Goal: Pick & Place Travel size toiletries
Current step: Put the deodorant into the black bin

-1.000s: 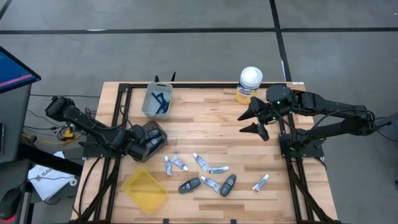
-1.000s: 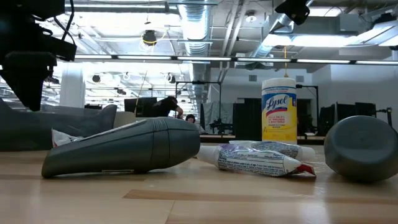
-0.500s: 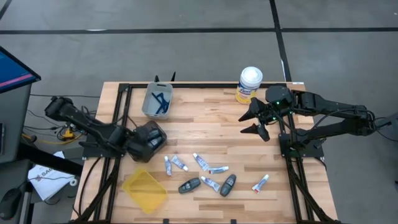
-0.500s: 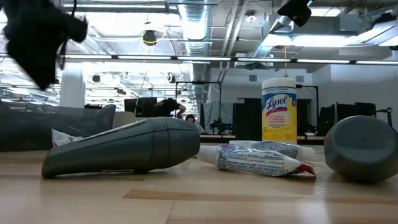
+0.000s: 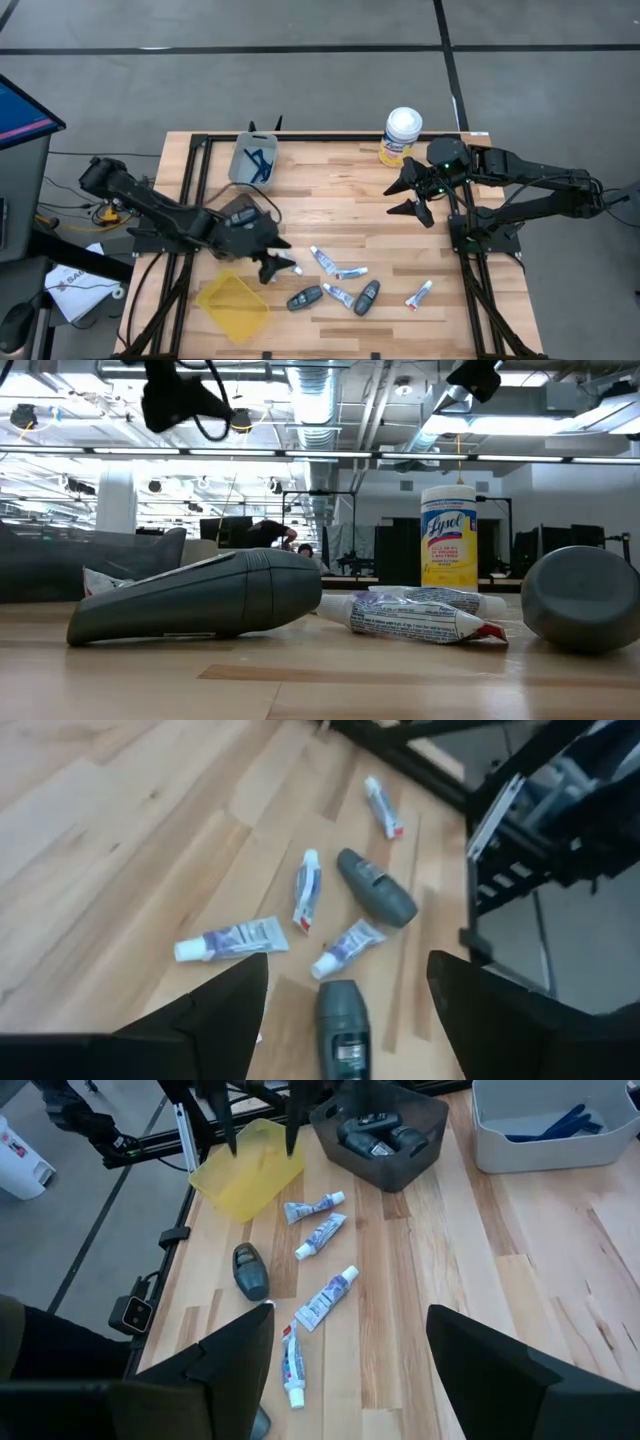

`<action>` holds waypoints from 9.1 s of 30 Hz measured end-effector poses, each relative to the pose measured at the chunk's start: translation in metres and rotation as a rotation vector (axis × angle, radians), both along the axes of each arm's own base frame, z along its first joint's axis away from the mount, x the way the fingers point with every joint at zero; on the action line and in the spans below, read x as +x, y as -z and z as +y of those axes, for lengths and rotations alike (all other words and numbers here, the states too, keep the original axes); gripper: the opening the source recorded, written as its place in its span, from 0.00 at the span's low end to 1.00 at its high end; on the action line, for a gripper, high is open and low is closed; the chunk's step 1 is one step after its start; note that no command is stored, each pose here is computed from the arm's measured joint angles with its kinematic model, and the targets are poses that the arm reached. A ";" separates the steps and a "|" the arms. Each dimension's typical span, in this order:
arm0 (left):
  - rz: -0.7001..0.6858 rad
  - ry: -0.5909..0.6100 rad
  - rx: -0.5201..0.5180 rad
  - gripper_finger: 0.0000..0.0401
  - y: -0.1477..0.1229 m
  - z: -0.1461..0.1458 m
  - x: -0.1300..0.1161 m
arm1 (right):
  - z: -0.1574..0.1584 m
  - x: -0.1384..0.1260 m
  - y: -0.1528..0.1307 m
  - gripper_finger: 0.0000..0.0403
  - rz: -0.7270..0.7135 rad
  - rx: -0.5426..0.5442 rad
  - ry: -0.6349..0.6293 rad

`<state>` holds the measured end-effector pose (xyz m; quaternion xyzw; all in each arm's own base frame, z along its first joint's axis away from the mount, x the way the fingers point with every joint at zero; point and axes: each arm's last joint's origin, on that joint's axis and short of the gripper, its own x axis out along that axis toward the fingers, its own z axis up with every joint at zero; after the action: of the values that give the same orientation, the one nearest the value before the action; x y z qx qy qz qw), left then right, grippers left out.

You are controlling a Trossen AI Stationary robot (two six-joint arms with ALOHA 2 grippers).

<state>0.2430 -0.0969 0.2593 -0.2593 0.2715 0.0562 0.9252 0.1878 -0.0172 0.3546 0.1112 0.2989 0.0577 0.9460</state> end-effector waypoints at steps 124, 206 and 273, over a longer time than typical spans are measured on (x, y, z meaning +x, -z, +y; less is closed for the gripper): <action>0.350 0.007 0.200 0.67 0.133 -0.109 0.077 | 0.004 0.017 0.004 0.63 -0.023 0.040 -0.092; 0.766 -0.651 0.001 0.55 0.048 0.054 -0.059 | -0.035 0.014 0.000 0.63 -0.085 -0.049 0.054; -0.153 0.045 -0.116 0.61 -0.061 0.049 -0.077 | 0.133 0.116 0.130 0.63 0.352 -0.003 -0.474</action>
<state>0.1662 -0.0475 0.3198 -0.3096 0.2084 -0.0004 0.9277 0.3036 0.1162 0.2244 0.0452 0.4760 0.2565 0.8400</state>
